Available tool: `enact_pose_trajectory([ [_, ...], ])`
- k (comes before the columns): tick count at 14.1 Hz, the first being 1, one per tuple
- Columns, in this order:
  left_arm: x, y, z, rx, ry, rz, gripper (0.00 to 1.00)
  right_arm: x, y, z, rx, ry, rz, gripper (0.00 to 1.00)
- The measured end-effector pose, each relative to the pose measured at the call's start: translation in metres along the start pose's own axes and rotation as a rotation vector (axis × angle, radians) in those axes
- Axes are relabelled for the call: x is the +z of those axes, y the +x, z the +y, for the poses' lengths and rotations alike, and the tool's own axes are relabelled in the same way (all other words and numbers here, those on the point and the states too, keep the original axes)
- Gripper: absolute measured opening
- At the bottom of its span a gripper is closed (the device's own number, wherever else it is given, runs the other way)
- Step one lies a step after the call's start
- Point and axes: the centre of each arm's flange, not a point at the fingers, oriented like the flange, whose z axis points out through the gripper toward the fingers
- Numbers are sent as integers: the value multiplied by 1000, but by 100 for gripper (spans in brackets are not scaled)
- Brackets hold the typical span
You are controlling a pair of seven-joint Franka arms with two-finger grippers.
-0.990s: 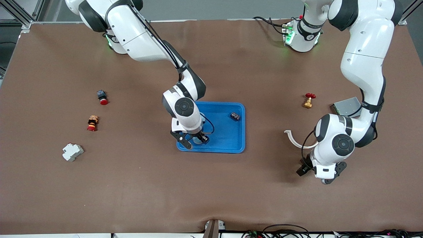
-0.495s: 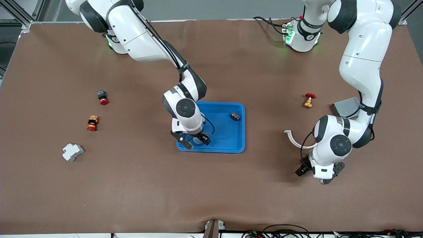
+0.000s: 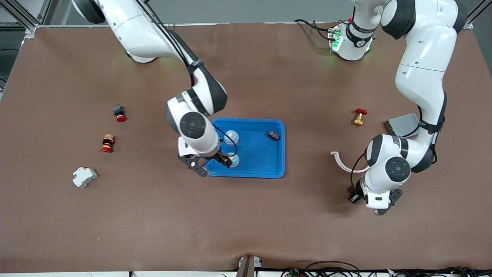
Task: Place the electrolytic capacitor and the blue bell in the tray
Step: 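Grasp the second capacitor with the left gripper while the right gripper withdraws, then carry the second capacitor into the tray with the left gripper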
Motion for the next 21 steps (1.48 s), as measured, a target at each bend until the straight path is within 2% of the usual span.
enact_pose_trajectory([
  [2,0,0,0,-37,-1,1,35,-36,32,26,-49,-15,-36,100],
  [7,-14,6,4,-80,-12,10,35,-83,82,74,-143,-44,-55,100],
  [9,-45,11,4,-109,7,-18,35,-103,108,100,-162,-53,-54,100],
  [12,-107,6,16,-148,-45,-53,35,-136,157,154,-271,-46,-48,100],
  [16,-154,-36,47,-227,-78,-125,35,-166,200,234,-434,-24,-44,100],
  [19,-173,-87,84,-291,-105,-161,35,-191,223,298,-527,-2,-27,100],
  [21,-178,-129,108,-298,-104,-172,35,-213,228,329,-561,-15,-5,100],
])
